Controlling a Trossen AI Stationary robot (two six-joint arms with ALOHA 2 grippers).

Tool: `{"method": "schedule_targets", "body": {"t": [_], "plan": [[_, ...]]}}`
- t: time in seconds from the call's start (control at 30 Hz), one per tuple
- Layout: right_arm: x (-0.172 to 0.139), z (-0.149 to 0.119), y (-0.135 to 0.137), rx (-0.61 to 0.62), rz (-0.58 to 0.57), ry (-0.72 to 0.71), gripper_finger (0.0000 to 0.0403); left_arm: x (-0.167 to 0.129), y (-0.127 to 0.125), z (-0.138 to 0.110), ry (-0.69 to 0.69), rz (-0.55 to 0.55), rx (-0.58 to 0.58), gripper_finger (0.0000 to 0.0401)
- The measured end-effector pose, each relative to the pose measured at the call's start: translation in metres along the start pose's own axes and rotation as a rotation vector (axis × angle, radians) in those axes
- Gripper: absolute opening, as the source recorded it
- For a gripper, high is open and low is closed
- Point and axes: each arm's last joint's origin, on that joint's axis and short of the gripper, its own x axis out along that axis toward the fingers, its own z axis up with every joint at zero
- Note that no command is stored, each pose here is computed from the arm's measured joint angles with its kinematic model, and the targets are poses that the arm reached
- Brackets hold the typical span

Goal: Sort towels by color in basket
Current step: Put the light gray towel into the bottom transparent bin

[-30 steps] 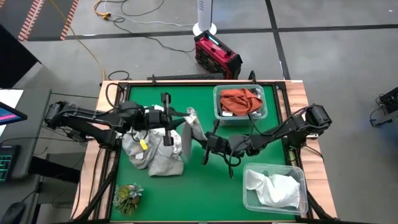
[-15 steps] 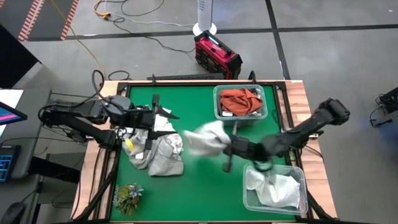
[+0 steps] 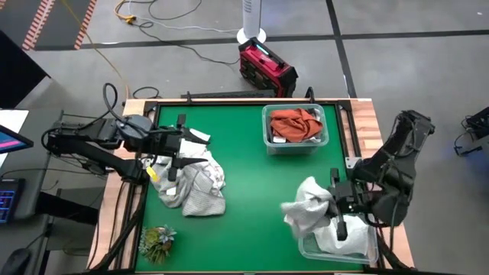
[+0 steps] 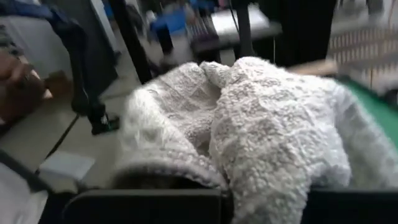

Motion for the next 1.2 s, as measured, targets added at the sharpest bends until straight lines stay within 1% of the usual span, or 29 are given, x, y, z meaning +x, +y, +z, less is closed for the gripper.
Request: {"method": "schedule_targets", "body": {"t": [0.1, 0.2, 0.4, 0.47, 0.5, 0.6, 0.7, 0.8, 0.87, 1.0, 1.07, 1.2], "plan": [[-0.009, -0.017, -0.004, 0.089, -0.018, 0.112, 0.002, -0.001, 0.0, -0.002, 0.019, -0.003, 0.003, 0.0209], [-0.015, -0.031, -0.012, 0.243, -0.061, 0.272, 0.002, -0.003, 0.0, -0.005, 0.047, -0.006, 0.006, 0.0209], [-0.026, -0.059, -0.021, 0.558, -0.236, 0.724, 0.002, -0.003, -0.001, -0.008, 0.079, -0.01, 0.0, 0.0209], [-0.031, -0.064, -0.017, 0.643, -0.253, 0.87, 0.0023, -0.003, -0.001, -0.008, 0.085, -0.01, -0.006, 0.0209], [-0.034, -0.066, -0.015, 0.667, -0.255, 0.925, 0.0026, -0.003, -0.001, -0.008, 0.085, -0.01, -0.013, 0.0209], [-0.04, -0.072, -0.009, 0.715, -0.278, 1.014, 0.0029, -0.003, -0.001, -0.01, 0.1, -0.012, -0.025, 0.0209], [-0.042, -0.08, -0.003, 0.784, -0.348, 1.123, 0.0021, -0.004, -0.001, -0.011, 0.114, -0.014, -0.028, 0.0209], [-0.042, -0.089, 0.003, 0.821, -0.432, 1.244, 0.002, -0.004, -0.002, -0.012, 0.127, -0.016, -0.028, 0.0208], [-0.041, -0.093, 0.004, 0.831, -0.492, 1.266, 0.002, -0.004, -0.002, -0.013, 0.128, -0.015, -0.032, 0.0208], [-0.03, -0.101, 0.007, 0.876, -0.58, 1.237, 0.0029, -0.004, -0.001, -0.012, 0.125, -0.015, -0.031, 0.0208], [-0.021, -0.106, 0.01, 0.862, -0.58, 1.229, 0.0028, -0.004, -0.001, -0.012, 0.125, -0.015, -0.032, 0.0208], [0.008, -0.119, 0.018, 0.708, -0.458, 1.241, 0.002, -0.004, -0.001, -0.012, 0.125, -0.015, -0.028, 0.0208]]}}
